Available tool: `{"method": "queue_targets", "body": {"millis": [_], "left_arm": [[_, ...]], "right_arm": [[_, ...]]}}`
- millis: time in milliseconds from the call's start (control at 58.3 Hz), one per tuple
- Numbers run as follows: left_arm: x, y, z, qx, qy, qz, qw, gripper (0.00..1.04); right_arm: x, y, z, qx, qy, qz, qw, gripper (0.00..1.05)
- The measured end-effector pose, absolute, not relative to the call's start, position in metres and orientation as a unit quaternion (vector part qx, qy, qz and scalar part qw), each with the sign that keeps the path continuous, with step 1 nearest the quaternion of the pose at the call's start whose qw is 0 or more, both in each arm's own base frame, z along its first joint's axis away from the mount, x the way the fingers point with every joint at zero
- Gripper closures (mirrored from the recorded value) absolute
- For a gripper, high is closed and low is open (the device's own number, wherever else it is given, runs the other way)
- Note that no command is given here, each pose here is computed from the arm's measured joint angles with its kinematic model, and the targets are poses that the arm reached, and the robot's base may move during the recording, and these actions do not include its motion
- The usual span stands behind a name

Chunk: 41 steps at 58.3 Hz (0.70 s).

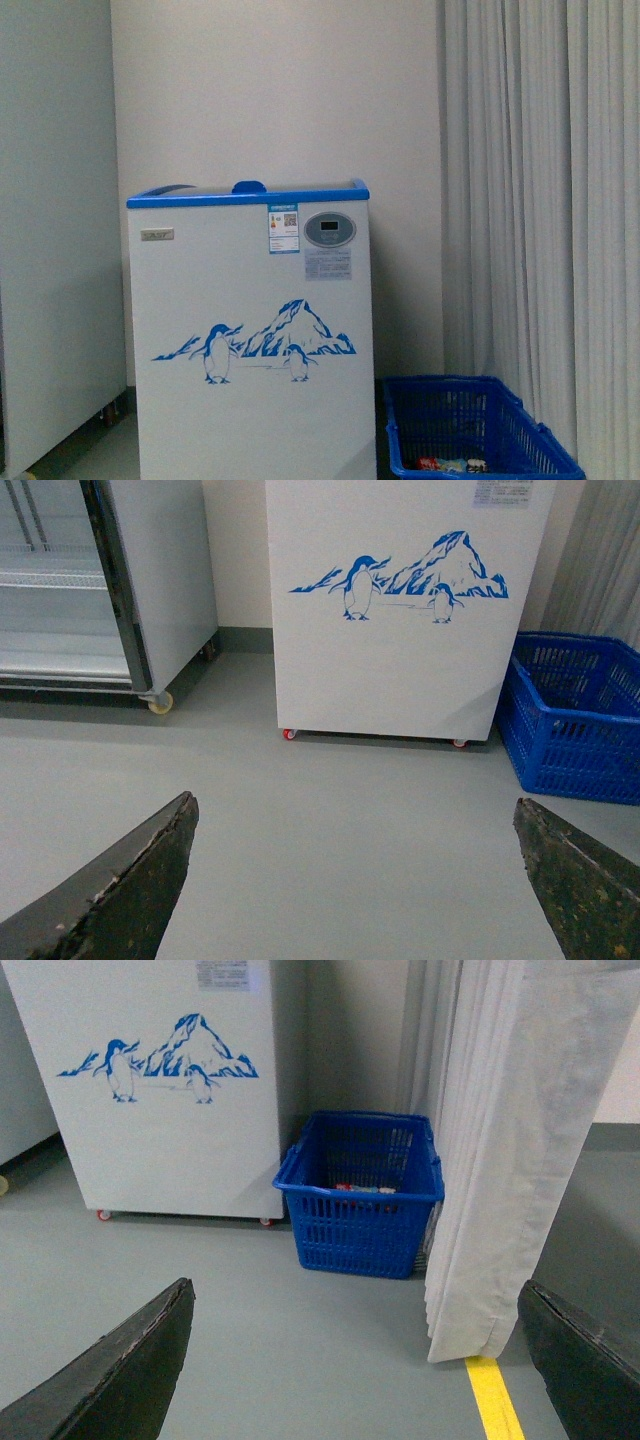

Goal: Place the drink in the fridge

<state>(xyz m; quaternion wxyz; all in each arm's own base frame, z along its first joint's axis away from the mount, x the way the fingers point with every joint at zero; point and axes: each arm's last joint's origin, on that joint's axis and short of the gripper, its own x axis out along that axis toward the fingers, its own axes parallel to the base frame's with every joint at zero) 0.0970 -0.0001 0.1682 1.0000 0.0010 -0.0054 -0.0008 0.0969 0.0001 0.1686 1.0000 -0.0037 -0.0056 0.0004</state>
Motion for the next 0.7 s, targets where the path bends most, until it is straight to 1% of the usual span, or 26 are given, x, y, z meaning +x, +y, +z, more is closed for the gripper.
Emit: {"method": "queue_targets", "body": {"millis": [703], "left_arm": [[0.0970,-0.0001,0.1682,0.001,-0.005,-0.001,1.000,0.08]], "right_arm": [[0.0969,0.0001,0.1686,-0.004,-0.006,0.000,1.000,0.08]]}}
